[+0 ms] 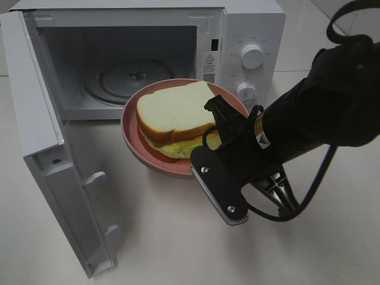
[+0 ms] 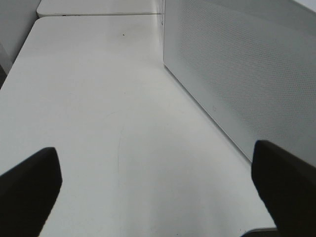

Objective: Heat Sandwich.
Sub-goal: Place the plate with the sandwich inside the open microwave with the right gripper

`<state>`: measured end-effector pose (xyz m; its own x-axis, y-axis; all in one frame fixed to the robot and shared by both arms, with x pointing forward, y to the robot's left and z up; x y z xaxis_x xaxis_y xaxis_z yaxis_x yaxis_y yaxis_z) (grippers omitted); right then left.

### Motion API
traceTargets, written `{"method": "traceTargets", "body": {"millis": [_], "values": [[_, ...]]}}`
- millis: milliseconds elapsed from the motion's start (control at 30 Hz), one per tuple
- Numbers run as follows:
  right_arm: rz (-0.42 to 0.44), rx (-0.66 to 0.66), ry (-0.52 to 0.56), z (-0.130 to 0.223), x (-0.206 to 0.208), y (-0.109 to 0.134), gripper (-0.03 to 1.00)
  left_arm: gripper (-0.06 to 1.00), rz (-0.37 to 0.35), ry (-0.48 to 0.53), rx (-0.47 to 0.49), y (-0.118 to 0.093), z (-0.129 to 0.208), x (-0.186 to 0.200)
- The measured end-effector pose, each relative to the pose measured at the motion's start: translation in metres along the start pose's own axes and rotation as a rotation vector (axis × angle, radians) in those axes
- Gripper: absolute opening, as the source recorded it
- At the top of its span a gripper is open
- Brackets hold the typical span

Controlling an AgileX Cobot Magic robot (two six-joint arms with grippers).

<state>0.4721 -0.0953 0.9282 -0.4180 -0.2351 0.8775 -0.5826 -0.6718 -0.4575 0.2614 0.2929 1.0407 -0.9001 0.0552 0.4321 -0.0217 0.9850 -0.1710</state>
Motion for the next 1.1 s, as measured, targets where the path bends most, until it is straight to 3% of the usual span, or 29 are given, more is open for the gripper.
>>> {"method": "traceTargets", "body": {"millis": [400, 1100], "values": [[-0.075, 0.045, -0.054, -0.004, -0.015, -0.027, 0.04, 0.99, 0.000, 0.000, 0.000, 0.000, 0.000, 0.000], [-0.117, 0.010, -0.116, 0.014, -0.026, -0.070, 0.04, 0.99, 0.000, 0.000, 0.000, 0.000, 0.000, 0.000]]}}
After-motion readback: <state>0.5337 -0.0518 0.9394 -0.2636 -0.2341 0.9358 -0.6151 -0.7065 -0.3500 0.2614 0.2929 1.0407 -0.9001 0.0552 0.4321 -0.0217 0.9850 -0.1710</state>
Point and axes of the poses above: a point on each arm's last joint axis where the gripper is mounted, x pointing back along that axis away from the gripper, y along the wrist's bending axis when the last joint is at zero, z = x × y, the point moved 3 cm from there along -x, pointing out along that axis toward the gripper, and after that the axes turned 10 degrees about x, right-handed, at the moved point
